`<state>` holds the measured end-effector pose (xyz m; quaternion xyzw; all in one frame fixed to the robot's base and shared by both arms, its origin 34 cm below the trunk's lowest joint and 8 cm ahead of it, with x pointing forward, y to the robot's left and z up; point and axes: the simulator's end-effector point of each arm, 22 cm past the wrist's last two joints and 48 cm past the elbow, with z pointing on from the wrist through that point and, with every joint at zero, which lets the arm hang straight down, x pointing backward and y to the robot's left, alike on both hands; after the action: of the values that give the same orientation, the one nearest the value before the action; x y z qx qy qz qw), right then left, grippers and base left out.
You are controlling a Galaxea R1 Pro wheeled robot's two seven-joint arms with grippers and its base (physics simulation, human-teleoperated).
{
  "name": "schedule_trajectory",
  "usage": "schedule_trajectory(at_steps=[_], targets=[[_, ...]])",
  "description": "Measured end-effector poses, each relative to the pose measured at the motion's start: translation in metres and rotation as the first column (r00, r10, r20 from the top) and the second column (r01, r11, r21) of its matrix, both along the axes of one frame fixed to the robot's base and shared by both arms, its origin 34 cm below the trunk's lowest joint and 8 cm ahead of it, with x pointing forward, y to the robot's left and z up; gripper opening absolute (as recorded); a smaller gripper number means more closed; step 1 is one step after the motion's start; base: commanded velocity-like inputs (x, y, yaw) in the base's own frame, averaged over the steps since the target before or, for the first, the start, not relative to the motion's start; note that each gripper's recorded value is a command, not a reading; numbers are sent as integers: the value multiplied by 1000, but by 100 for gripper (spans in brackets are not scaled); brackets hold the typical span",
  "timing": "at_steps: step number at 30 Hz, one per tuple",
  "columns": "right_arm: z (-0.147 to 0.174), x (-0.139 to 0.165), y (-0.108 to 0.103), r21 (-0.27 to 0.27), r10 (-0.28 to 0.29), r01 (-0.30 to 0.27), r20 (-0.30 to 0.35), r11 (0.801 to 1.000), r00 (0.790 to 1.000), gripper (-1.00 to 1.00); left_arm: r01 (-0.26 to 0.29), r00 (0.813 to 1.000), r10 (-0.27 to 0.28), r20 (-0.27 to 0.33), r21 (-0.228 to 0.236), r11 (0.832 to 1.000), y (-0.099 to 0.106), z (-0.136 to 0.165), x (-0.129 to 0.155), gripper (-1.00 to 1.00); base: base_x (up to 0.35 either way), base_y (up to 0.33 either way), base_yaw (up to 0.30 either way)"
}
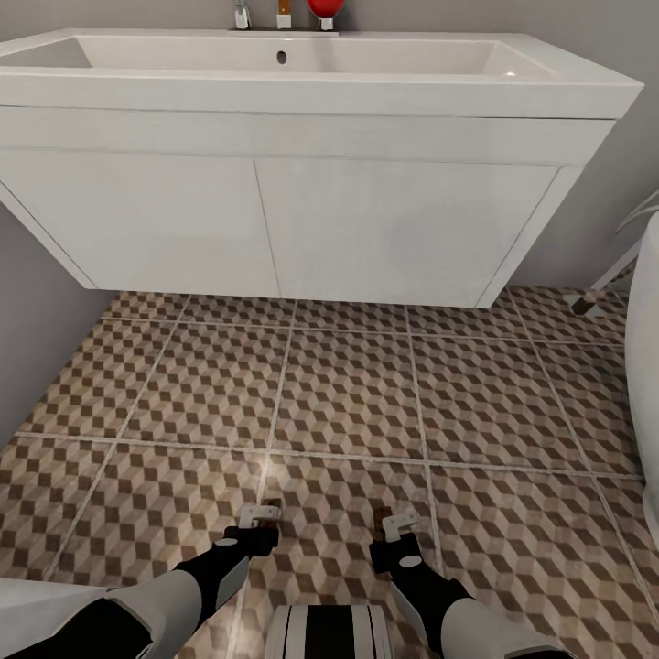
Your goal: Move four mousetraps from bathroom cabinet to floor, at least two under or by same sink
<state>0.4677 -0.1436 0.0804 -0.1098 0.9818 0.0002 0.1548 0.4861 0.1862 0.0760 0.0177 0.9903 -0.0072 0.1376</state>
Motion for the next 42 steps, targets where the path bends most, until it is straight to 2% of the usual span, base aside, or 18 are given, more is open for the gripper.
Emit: schedule_trajectory(at_steps=[18,29,42], targets=[[0,0,0,0,4,-4,-2,1000,1000,-100,2,1000,-2,1,0,1000,-1,0,0,-100,0,0,0],[-3,-9,-1,-7,14,-14,-49,1000,999,-100,2,1000,-2,-2,2,1000,0,0,0,-100,0,0,0],[-2,-8,0,-5,14,-14,-44,1000,999,-100,2,1000,-2,0,1,1000,0,0,0,-100,0,0,0]])
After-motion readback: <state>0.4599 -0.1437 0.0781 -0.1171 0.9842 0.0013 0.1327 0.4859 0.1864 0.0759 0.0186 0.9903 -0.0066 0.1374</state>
